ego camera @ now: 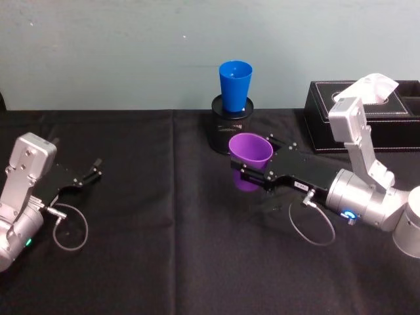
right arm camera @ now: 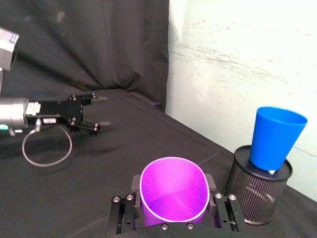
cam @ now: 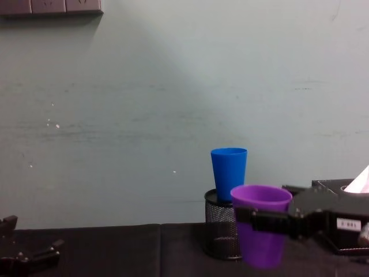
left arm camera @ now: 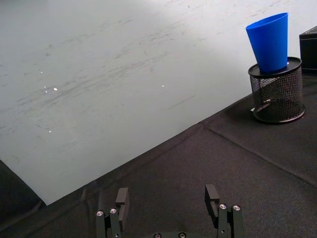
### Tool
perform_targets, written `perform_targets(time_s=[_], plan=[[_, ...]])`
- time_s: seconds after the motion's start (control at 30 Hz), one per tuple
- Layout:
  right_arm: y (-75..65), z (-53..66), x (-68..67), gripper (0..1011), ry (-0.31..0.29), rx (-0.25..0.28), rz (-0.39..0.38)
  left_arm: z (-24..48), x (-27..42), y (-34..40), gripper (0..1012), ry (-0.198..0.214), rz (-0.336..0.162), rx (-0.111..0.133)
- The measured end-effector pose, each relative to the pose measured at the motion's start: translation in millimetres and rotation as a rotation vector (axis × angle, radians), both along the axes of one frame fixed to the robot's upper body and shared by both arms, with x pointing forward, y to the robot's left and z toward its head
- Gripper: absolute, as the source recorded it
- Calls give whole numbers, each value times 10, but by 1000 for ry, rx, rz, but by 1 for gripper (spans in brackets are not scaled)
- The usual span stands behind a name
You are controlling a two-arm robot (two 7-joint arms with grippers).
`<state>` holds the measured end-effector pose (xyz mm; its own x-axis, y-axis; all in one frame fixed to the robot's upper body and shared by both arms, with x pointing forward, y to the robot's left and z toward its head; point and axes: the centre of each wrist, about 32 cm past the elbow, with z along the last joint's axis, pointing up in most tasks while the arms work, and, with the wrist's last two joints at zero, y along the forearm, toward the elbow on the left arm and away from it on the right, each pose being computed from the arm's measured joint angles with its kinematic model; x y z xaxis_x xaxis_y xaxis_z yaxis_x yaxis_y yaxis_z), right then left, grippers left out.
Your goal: Pick up one cup with a gripper and tap it against the other cup.
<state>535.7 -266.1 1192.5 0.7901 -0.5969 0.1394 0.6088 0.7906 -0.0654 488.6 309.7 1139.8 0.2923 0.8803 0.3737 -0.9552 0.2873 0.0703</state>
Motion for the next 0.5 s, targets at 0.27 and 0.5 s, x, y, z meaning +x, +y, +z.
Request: perform_targets(time_s=[0.27, 0.5], plan=[[5, 206, 59, 726, 10, 4, 7, 0, 0, 0, 1000, 0, 0, 0], [1, 323, 102, 726, 17, 11, 11, 0, 0, 0, 1000, 0, 0, 0]])
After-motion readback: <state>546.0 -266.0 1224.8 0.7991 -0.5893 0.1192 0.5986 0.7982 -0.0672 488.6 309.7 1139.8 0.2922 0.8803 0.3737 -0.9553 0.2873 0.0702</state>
